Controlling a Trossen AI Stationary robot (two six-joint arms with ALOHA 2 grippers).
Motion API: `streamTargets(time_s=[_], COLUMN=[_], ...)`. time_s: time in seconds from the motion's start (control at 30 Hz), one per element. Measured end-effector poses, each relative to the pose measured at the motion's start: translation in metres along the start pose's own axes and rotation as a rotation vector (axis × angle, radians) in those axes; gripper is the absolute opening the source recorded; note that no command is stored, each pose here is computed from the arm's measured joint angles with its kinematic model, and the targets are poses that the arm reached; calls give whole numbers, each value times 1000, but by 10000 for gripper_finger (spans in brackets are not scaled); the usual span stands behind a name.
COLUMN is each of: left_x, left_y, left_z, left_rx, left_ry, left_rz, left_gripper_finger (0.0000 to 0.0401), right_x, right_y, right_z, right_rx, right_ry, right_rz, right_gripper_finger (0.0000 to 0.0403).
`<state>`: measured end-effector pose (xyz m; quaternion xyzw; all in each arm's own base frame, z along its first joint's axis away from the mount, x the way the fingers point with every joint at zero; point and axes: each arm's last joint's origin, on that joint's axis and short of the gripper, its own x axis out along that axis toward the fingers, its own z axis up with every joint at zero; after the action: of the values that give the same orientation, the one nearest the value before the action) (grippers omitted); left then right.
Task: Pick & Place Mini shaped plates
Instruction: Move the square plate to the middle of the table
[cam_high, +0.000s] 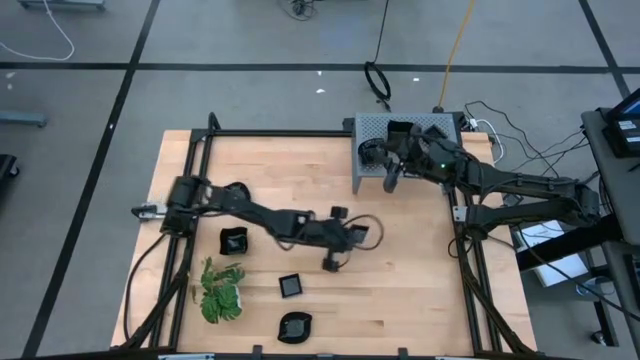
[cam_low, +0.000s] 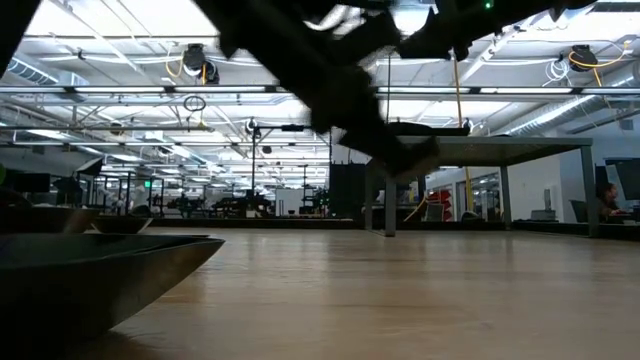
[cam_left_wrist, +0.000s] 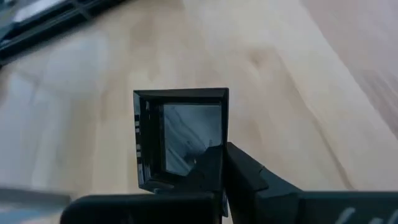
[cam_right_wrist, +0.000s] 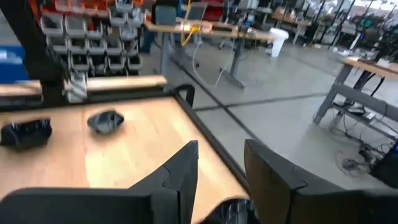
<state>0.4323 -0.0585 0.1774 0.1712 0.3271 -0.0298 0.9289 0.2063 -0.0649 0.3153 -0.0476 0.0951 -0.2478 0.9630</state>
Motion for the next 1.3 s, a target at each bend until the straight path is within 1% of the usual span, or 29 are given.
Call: streamTargets(time_s=[0.07,0.13,0.17,0.23,0.27,0.33,0.4,0.47,0.5,0.6,0.77,0.87,1.0,1.1,1.2,1.23,1.3], left_x=[12,24,30,45,52,64,71,73,75,75,76,75,72,65,49,41,22], left_y=[6,13,15,16,17,18,18,17,17,16,16,17,19,21,28,30,35], left_z=[8,17,17,14,14,7,5,0,0,-3,0,1,6,12,26,32,40], left_rx=[-51,-70,-73,-88,-109,-148,-183,-192,-194,-197,-287,-355,-442,-477,-478,-480,-481], left_ry=[23,26,42,90,92,150,161,191,183,210,182,172,143,122,88,72,84], left_rz=[11,28,39,59,61,58,61,61,67,84,97,103,109,101,90,90,85], left_gripper_finger=[7,13,15,15,14,6,5,12,14,15,13,39,95,137,167,173,178], right_x=[0,0,0,-1,-1,-1,-1,-1,-1,-2,-2,-2,-2,-2,-2,-2,-3], right_y=[0,1,1,1,1,1,1,1,1,1,2,2,2,2,2,2,2], right_z=[-3,-5,-7,-9,-10,-11,-12,-13,-14,-15,-16,-17,-17,-18,-19,-19,-21], right_rx=[1,-2,-5,1,8,19,24,24,22,20,16,12,-7,-13,-16,-18,-23], right_ry=[25,54,66,86,99,110,120,132,140,148,164,168,173,179,190,199,219], right_rz=[6,8,10,13,14,16,16,17,17,19,20,21,23,24,24,25,28], right_gripper_finger=[121,121,121,121,121,121,121,121,121,121,121,121,121,121,121,121,121])
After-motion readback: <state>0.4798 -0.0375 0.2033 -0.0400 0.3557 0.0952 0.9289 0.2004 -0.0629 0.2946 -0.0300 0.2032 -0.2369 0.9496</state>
